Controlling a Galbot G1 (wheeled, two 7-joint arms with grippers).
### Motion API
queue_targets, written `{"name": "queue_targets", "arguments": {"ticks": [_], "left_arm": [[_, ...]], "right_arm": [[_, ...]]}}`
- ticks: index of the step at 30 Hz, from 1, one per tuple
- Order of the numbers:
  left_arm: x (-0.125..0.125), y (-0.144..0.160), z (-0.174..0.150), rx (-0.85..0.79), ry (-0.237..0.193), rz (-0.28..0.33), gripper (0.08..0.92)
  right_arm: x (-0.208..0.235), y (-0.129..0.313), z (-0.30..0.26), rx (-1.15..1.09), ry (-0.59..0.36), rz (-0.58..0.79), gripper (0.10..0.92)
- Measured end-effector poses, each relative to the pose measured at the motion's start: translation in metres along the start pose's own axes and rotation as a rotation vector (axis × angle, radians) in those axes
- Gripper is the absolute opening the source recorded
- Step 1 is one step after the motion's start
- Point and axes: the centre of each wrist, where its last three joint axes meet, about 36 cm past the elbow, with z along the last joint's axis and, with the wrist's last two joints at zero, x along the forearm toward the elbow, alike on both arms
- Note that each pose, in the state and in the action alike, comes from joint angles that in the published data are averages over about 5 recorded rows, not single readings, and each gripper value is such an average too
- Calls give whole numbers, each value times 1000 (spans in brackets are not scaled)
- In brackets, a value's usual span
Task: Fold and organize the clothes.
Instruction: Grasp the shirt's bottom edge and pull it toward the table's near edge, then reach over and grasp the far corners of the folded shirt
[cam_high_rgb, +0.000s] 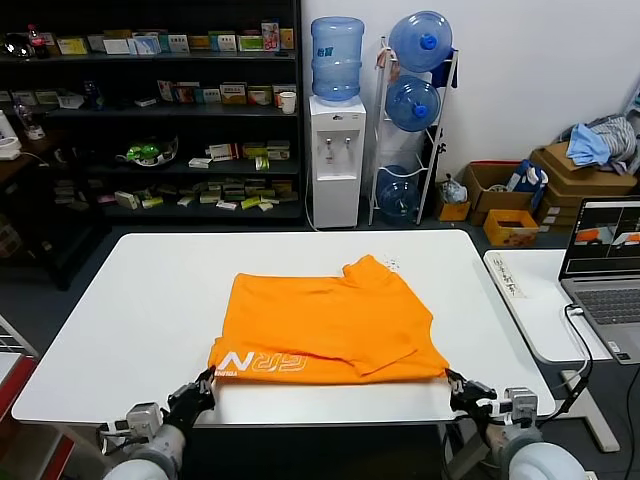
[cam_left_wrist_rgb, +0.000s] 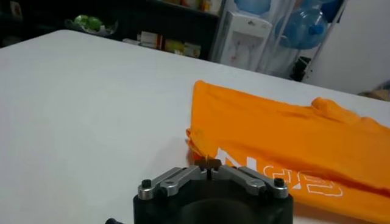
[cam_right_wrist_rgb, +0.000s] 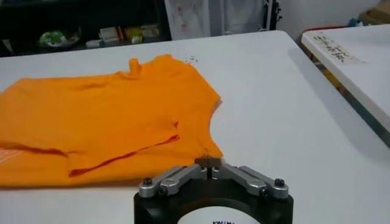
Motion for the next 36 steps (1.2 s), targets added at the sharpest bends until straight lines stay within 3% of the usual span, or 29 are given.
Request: {"name": "queue_targets", "arguments": {"ticks": [9, 15, 21, 26, 32, 36], "left_arm": [[38, -7, 11, 6, 70, -21, 96], [46, -6, 7, -8, 71, -28, 236], [45, -2, -12, -27, 28, -17, 409], [32, 7, -32, -55, -36, -3, 556], [-11, 23, -54, -68, -139, 19, 729], [-51, 36, -65, -75, -172, 43, 808]], "right_arm": [[25, 2, 12, 9, 50, 38, 145], [31, 0, 1, 27, 11, 46, 302], [24, -1, -29, 46, -95, 15, 476], [-3, -1, -65, 39, -211, -15, 614], [-61, 8, -110, 8, -300, -41, 773], [-106, 19, -135, -7, -308, -49, 817]]}}
